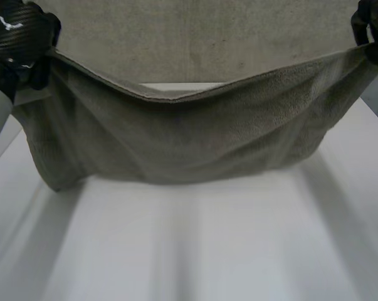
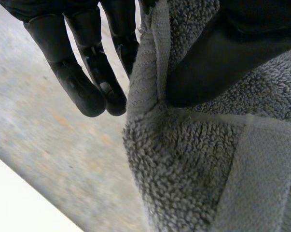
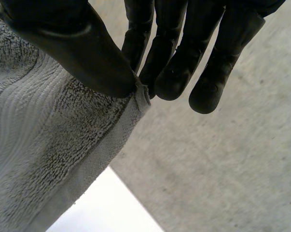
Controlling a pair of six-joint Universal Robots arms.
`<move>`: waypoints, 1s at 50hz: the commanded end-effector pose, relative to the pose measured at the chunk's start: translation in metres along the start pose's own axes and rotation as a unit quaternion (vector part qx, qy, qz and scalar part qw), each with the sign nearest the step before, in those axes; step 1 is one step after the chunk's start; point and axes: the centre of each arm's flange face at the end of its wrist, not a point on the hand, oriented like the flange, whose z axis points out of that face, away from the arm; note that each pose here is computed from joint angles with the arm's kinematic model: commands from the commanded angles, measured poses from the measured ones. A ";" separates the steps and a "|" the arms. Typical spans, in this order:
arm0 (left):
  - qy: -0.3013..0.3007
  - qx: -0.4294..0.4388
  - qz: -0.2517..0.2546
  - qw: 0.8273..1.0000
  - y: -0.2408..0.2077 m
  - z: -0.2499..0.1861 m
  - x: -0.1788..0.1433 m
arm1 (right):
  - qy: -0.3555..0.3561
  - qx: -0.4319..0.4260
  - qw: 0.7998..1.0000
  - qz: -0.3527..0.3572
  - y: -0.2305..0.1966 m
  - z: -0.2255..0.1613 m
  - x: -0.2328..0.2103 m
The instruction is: Fold the towel.
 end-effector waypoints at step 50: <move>0.102 -0.090 -0.101 0.986 0.122 0.030 0.076 | -0.046 -0.093 0.994 -0.031 0.115 0.068 -0.062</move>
